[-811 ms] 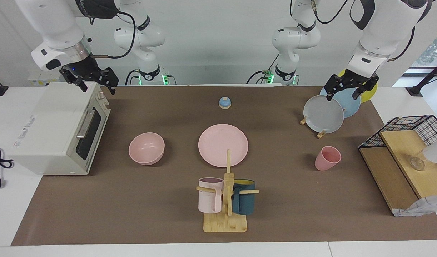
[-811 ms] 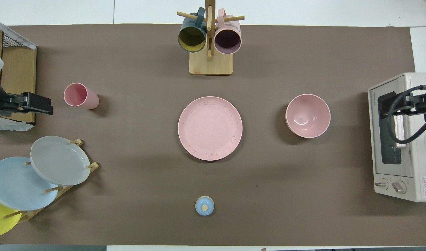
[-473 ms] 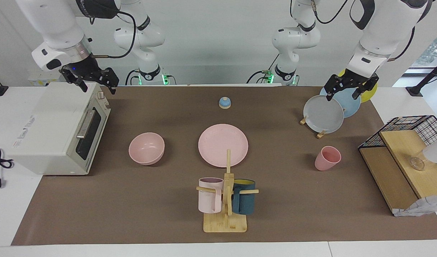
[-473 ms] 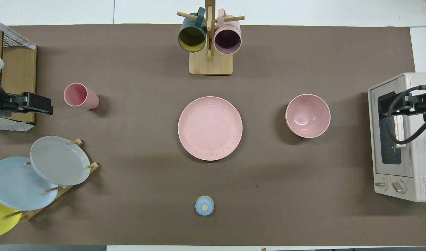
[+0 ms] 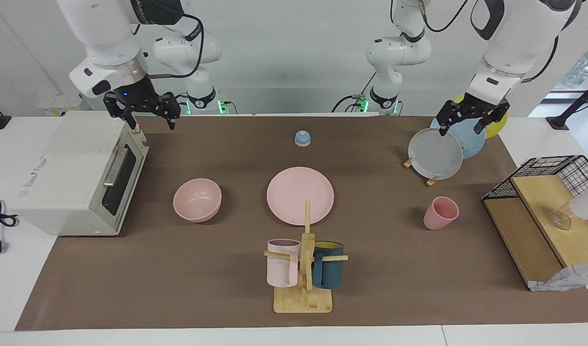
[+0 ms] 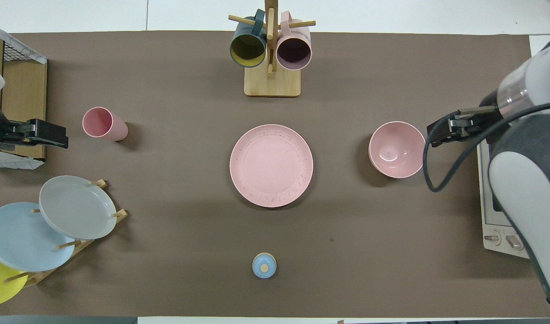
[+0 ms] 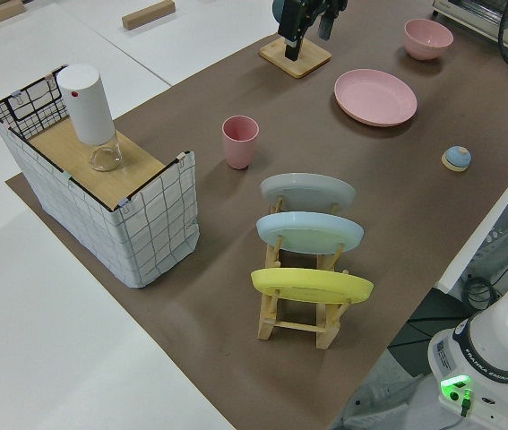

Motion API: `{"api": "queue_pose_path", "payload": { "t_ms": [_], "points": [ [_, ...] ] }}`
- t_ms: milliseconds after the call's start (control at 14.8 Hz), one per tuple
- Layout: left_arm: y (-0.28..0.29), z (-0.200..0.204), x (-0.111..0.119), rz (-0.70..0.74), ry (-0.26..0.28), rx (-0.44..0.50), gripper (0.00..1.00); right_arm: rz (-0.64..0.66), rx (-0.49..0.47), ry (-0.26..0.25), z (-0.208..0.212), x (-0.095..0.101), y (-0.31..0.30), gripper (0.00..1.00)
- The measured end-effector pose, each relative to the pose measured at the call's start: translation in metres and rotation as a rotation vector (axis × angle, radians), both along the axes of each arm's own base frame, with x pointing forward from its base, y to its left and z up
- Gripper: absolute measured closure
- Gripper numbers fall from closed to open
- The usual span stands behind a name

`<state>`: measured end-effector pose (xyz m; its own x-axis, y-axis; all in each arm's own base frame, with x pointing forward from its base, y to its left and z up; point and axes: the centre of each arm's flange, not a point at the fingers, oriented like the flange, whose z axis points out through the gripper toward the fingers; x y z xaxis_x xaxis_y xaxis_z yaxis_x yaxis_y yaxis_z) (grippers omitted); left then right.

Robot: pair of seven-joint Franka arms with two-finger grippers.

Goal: Organize tableware

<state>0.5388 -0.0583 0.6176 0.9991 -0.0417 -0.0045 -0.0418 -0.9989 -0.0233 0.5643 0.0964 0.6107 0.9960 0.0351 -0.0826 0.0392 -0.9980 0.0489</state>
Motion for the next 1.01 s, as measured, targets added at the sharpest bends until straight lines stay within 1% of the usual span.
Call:
{"api": "queue_pose_path", "payload": {
  "t_ms": [135, 203, 270, 405, 473, 608, 743, 878, 1014],
  "points": [
    [0.0, 0.0, 0.0, 0.0, -0.002, 0.0, 0.0, -0.011, 0.007, -0.009, -0.025, 0.021, 0.038, 0.0],
    [0.0, 0.0, 0.0, 0.001, -0.003, -0.002, 0.0, -0.034, 0.009, -0.024, -0.041, 0.031, 0.066, 0.0],
    [-0.001, 0.0, 0.0, 0.001, -0.004, -0.007, 0.0, -0.051, 0.011, -0.051, -0.058, 0.037, 0.101, 0.0],
    [-0.001, 0.001, 0.001, 0.003, -0.011, -0.01, 0.0, -0.047, -0.003, -0.1, -0.099, 0.038, 0.165, 0.0],
    [-0.001, 0.001, 0.002, 0.004, -0.018, -0.013, 0.0, -0.037, -0.013, -0.102, -0.123, 0.036, 0.18, 0.0],
    [0.0, 0.0, 0.005, 0.007, -0.026, -0.016, 0.0, -0.031, -0.04, -0.076, -0.163, 0.036, 0.178, 0.0],
    [0.002, -0.006, 0.01, 0.011, -0.028, -0.018, 0.0, -0.036, -0.066, -0.05, -0.18, 0.042, 0.155, 0.0],
    [0.001, -0.014, 0.018, 0.012, -0.035, -0.022, 0.0, -0.007, -0.073, -0.046, -0.194, 0.053, 0.121, 0.0],
    [0.001, -0.025, 0.027, 0.013, -0.037, -0.026, 0.0, 0.016, -0.076, -0.044, -0.212, 0.056, 0.091, 0.0]
  ]
}}
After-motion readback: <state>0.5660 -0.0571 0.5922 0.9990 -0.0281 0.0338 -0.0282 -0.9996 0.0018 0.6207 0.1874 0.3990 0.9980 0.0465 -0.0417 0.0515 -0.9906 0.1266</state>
